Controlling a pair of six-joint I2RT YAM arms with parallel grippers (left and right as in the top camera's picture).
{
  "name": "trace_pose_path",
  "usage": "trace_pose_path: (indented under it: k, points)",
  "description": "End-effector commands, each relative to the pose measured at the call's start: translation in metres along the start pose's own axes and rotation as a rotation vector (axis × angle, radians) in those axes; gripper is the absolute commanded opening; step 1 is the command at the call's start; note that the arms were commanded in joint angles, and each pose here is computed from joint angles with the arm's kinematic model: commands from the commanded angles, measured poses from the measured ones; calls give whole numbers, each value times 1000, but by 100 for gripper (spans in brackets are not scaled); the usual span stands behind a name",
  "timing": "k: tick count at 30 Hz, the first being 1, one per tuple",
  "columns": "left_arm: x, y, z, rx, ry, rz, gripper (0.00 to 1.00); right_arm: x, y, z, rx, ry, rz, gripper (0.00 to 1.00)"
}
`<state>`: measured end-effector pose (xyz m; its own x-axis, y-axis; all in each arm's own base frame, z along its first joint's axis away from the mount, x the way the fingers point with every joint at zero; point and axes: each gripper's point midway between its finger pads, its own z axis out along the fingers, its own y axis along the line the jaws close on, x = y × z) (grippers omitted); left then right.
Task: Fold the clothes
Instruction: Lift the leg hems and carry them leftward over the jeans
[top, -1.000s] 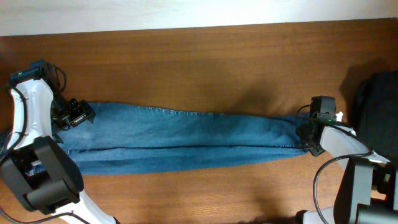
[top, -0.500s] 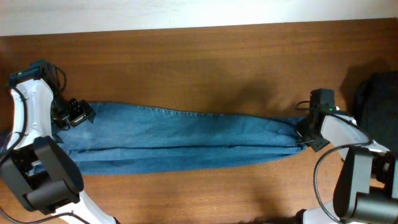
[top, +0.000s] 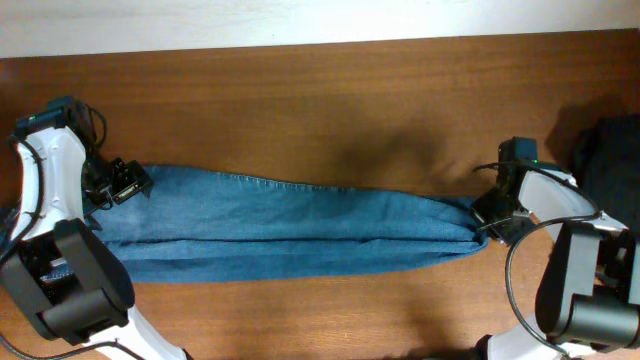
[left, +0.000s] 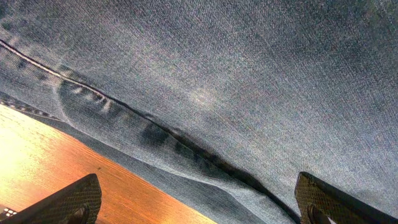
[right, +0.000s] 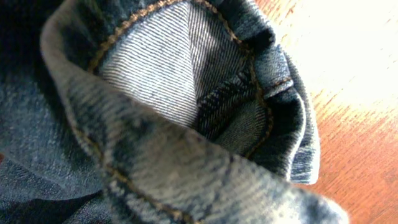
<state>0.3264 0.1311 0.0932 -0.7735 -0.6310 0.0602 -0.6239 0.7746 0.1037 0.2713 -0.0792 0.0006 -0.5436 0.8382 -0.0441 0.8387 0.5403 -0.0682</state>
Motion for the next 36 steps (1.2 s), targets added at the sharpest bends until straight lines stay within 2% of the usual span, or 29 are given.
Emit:
trace_pose_path:
  k: [1, 8, 13, 21, 30, 36]
  points:
    - [1, 1, 0, 9, 8, -8, 99, -10, 3, -6, -50, 40, -12, 4]
    - [3, 1, 0, 6, 16, -7, 99, -65, -7, -33, -109, -43, 44, 4]
    - [6, 2, 0, 2, 27, -7, 99, -98, -5, -57, -142, -127, -7, 4]
    - [7, 3, 0, 1, 29, -6, 99, -148, -21, -102, -19, -329, -27, 4]
    - [7, 3, 0, 1, 29, -6, 99, -160, -29, -152, 26, -378, -37, 4]
    - [6, 2, 0, 2, 26, -7, 99, -131, 9, -169, -95, -294, -215, 4]
